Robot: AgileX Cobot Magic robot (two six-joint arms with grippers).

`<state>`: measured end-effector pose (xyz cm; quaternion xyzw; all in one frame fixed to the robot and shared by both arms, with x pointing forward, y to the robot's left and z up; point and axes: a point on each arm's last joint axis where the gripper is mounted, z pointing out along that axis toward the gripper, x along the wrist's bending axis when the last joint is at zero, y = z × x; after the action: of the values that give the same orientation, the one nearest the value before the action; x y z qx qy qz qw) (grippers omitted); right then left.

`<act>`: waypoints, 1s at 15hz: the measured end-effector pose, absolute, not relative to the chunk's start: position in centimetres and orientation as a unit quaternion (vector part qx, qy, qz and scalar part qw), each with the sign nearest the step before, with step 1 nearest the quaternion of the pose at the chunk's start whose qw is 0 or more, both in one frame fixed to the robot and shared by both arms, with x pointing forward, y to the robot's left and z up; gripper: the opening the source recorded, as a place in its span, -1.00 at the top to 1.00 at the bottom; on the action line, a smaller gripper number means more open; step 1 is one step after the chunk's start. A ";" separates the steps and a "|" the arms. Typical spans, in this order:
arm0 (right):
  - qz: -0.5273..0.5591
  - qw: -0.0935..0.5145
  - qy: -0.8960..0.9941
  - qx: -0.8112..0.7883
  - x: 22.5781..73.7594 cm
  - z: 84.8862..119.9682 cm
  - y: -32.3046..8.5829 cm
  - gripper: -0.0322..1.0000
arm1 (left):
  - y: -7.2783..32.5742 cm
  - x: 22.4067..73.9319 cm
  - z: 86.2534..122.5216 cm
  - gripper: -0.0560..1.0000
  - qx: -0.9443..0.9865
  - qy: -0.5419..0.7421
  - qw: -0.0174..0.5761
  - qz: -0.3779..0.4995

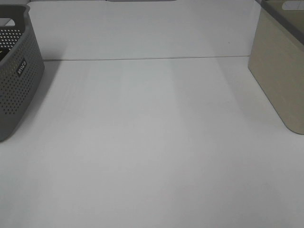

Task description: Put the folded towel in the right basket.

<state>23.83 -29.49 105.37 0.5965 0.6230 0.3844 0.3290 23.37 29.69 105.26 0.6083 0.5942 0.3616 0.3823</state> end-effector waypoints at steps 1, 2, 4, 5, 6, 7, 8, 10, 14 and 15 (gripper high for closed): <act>0.384 0.329 0.623 0.597 23.8 105.4 -29.5 -0.27 | 29.7 23.4 105.3 -0.94 0.608 0.594 0.382 0.362; 0.384 0.329 0.623 0.597 23.8 105.4 -29.5 -0.27 | 29.7 23.4 105.3 -0.94 0.608 0.594 0.382 0.362; 0.380 0.334 0.614 0.606 23.8 105.4 -29.5 -0.27 | 29.7 23.4 105.3 -0.94 0.608 0.594 0.382 0.362; 0.378 0.337 0.610 0.610 23.9 105.4 -29.5 -0.27 | 29.7 23.4 105.3 -0.94 0.608 0.594 0.382 0.362; 0.372 0.343 0.599 0.620 23.9 105.4 -29.5 -0.27 | 29.7 23.4 105.3 -0.94 0.608 0.594 0.382 0.362; 0.369 0.347 0.593 0.626 23.9 105.4 -29.5 -0.27 | 29.7 23.4 105.3 -0.94 0.608 0.594 0.382 0.362; 0.368 0.348 0.591 0.628 23.9 105.4 -29.5 -0.27 | 29.7 23.4 105.3 -0.94 0.608 0.594 0.382 0.362; 0.380 0.360 0.584 0.620 23.3 105.4 -29.4 -0.27 | 29.7 23.4 105.3 -0.94 0.608 0.594 0.382 0.362; 0.381 0.361 0.583 0.620 23.2 105.4 -29.4 -0.27 | 29.7 23.4 105.3 -0.94 0.608 0.594 0.382 0.362; 0.381 0.361 0.583 0.620 23.2 105.4 -29.4 -0.27 | 29.7 23.4 105.3 -0.94 0.608 0.594 0.382 0.362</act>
<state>23.23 -29.43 105.38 0.6196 0.5833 0.3813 0.3612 23.37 29.69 105.26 0.6083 0.5942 0.3616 0.3823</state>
